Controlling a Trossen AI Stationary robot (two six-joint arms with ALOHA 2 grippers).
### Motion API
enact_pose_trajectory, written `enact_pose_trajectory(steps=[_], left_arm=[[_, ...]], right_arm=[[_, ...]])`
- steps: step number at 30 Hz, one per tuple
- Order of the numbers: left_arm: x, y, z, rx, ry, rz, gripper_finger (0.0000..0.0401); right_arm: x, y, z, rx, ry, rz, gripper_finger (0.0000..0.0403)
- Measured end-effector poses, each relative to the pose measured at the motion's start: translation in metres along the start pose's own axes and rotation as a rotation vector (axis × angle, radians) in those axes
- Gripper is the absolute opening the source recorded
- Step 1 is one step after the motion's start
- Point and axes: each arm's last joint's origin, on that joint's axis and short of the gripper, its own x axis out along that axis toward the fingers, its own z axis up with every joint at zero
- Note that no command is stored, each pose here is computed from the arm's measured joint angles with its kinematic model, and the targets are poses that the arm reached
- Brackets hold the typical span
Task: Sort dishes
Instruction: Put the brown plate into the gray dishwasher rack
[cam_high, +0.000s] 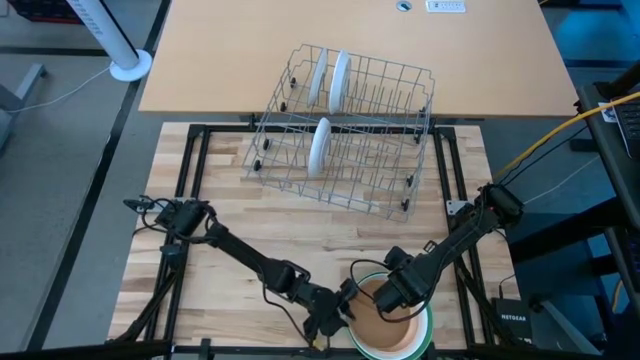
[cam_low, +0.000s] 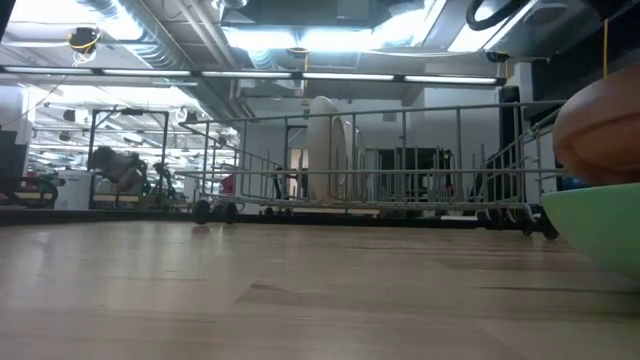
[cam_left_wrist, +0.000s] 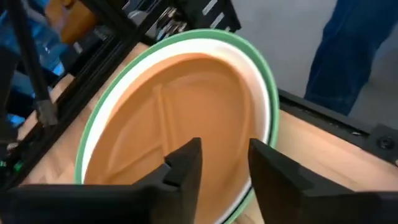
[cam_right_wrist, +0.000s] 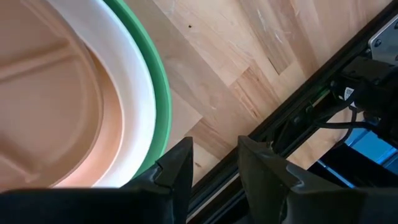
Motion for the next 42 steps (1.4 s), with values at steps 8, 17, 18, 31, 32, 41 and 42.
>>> enact_pose_trajectory(steps=[8, 17, 18, 31, 32, 41, 42], left_arm=[[0.006, 0.001, -0.008, 0.141, 0.036, 0.021, 0.0151], [0.012, 0.005, -0.020, 0.151, 0.060, 0.001, 0.0138], [0.013, 0.006, -0.022, 0.153, 0.064, 0.000, 0.0137], [0.022, -0.001, -0.031, 0.220, 0.089, -0.032, 0.0079], [0.022, -0.001, -0.031, 0.225, 0.089, -0.032, 0.0068], [0.022, -0.007, -0.028, 0.228, 0.086, -0.032, 0.0012], [0.022, -0.008, -0.027, 0.229, 0.084, -0.033, 0.0014]], right_arm=[[0.000, 0.003, 0.001, -0.004, -0.005, 0.027, 0.0129], [0.000, 0.009, 0.002, -0.059, -0.013, 0.094, 0.0129], [0.000, 0.010, 0.002, -0.062, -0.015, 0.100, 0.0129], [0.000, 0.009, 0.002, -0.063, -0.023, 0.094, 0.0129], [0.000, 0.009, 0.002, -0.065, -0.023, 0.093, 0.0129], [-0.009, 0.003, 0.001, -0.088, -0.074, 0.032, 0.0129], [-0.012, 0.001, 0.001, -0.087, -0.092, 0.018, 0.0129]])
